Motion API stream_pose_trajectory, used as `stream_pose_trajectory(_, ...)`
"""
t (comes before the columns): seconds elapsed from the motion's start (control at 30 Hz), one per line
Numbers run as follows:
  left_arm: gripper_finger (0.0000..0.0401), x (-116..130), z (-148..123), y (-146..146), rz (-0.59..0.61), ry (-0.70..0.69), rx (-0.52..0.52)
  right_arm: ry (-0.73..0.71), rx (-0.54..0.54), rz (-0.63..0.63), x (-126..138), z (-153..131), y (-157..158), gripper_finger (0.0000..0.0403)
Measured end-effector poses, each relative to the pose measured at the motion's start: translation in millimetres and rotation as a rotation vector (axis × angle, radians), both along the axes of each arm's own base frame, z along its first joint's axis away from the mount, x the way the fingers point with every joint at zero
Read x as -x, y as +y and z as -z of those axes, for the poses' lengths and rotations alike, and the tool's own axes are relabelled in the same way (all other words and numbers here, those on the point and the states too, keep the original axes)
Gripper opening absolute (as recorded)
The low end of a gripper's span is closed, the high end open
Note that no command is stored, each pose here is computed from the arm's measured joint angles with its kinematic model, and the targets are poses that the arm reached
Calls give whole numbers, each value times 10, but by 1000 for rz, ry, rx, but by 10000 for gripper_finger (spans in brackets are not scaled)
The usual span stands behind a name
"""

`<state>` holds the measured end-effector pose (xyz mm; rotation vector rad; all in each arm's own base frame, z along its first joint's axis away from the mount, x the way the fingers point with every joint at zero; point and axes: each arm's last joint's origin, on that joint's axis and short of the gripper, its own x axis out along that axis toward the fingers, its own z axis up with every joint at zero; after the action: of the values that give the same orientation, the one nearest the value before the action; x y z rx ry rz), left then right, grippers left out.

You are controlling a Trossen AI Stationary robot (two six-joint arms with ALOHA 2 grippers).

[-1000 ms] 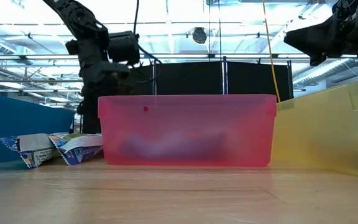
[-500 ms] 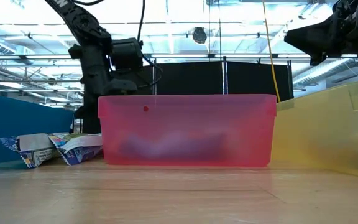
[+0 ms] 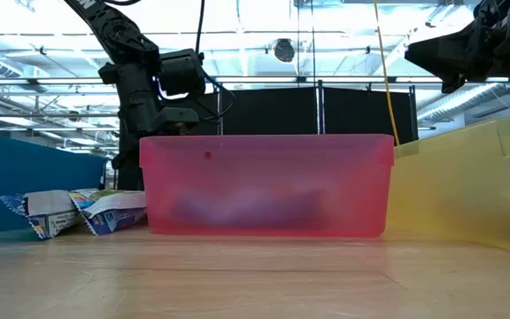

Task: Pick and place Granola Bars by type
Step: Put the blue granola bar into the blue bin

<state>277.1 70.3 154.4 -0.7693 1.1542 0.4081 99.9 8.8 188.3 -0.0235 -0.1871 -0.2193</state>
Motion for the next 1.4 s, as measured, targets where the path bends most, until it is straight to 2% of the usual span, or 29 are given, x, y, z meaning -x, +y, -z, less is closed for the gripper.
stream_pose_trajectory(0.1,119,-1,-1,-4,20,-5,6,0,0,0,0,0,0,91)
stream_pose_trajectory(0.2,41,0,-1,-3,50,-10,2,0,0,0,0,0,0,91)
stream_pose_trajectory(0.27,13,4,0,5,60,-9,-3,0,0,0,0,0,0,91)
stream_pose_trajectory(0.47,4,16,3,22,74,10,-63,0,0,0,0,0,0,91)
stream_pose_trajectory(0.7,2,96,-181,0,108,-19,-109,0,0,0,0,0,0,91)
stream_pose_trajectory(0.9,2,363,-545,-86,110,-42,-126,1,0,0,0,1,0,91)
stream_pose_trajectory(1.1,1,656,-1031,-234,91,-239,-189,1,0,0,0,1,0,91)
stream_pose_trajectory(1.2,1,813,-1191,-348,92,-304,-178,1,0,0,0,1,0,91)
stream_pose_trajectory(1.4,1,1088,-1335,-569,103,-333,-65,0,0,0,0,0,0,91)
